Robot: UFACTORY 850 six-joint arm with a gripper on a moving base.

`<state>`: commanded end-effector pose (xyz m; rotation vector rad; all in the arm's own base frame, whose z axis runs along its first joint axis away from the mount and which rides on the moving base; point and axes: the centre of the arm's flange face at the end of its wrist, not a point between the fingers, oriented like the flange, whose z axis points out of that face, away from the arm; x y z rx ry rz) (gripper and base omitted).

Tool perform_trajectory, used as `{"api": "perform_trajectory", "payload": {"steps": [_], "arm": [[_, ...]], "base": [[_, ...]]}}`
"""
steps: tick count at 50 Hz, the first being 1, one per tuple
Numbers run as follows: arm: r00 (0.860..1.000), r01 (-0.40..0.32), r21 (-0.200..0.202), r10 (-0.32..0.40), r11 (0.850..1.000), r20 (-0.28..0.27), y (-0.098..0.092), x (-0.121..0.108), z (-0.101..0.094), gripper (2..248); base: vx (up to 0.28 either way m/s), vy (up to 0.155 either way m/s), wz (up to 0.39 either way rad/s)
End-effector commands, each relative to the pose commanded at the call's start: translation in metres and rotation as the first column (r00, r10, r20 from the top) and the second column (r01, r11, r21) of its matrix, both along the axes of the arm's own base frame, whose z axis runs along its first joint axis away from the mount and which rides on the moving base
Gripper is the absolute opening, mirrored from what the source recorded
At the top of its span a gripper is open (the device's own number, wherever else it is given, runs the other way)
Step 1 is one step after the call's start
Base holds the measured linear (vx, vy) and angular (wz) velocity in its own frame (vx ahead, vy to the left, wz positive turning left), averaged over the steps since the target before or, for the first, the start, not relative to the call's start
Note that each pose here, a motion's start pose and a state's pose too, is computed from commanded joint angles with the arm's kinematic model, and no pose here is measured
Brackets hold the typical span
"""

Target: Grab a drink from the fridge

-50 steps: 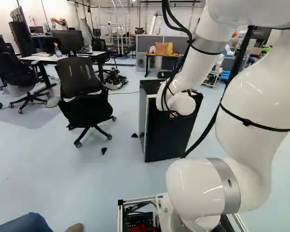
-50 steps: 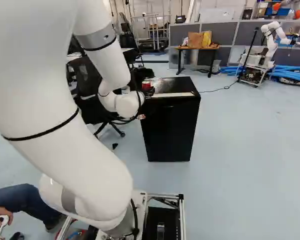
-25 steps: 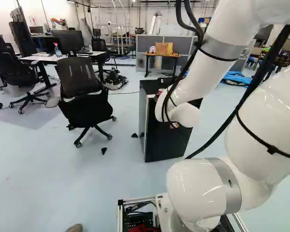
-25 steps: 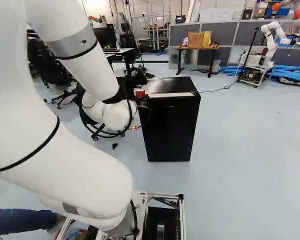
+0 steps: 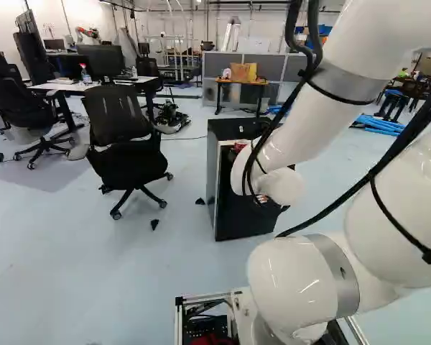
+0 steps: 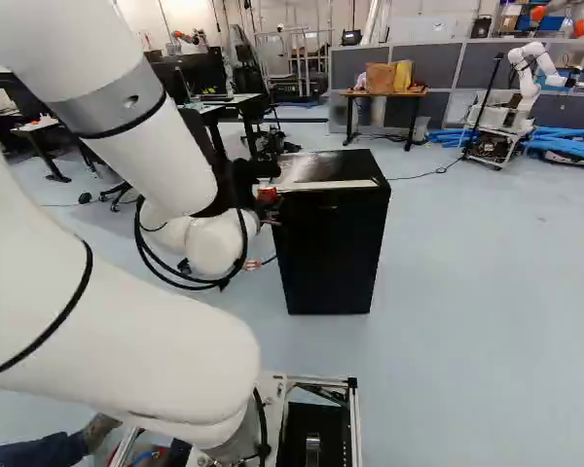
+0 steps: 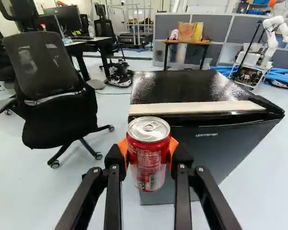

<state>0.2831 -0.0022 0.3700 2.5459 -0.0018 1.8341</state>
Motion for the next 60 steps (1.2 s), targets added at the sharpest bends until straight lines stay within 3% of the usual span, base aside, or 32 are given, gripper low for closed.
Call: {"api": "perform_trajectory", "payload": {"steps": [19, 60], "arm": [[1.000, -0.003, 0.002, 0.003, 1.000, -0.009, 0.002, -0.012, -0.004, 100], [1.000, -0.003, 0.002, 0.003, 1.000, -0.009, 0.002, -0.013, -0.004, 100]], "base": [[0.000, 0.000, 0.000], [0.000, 0.000, 0.000]]}}
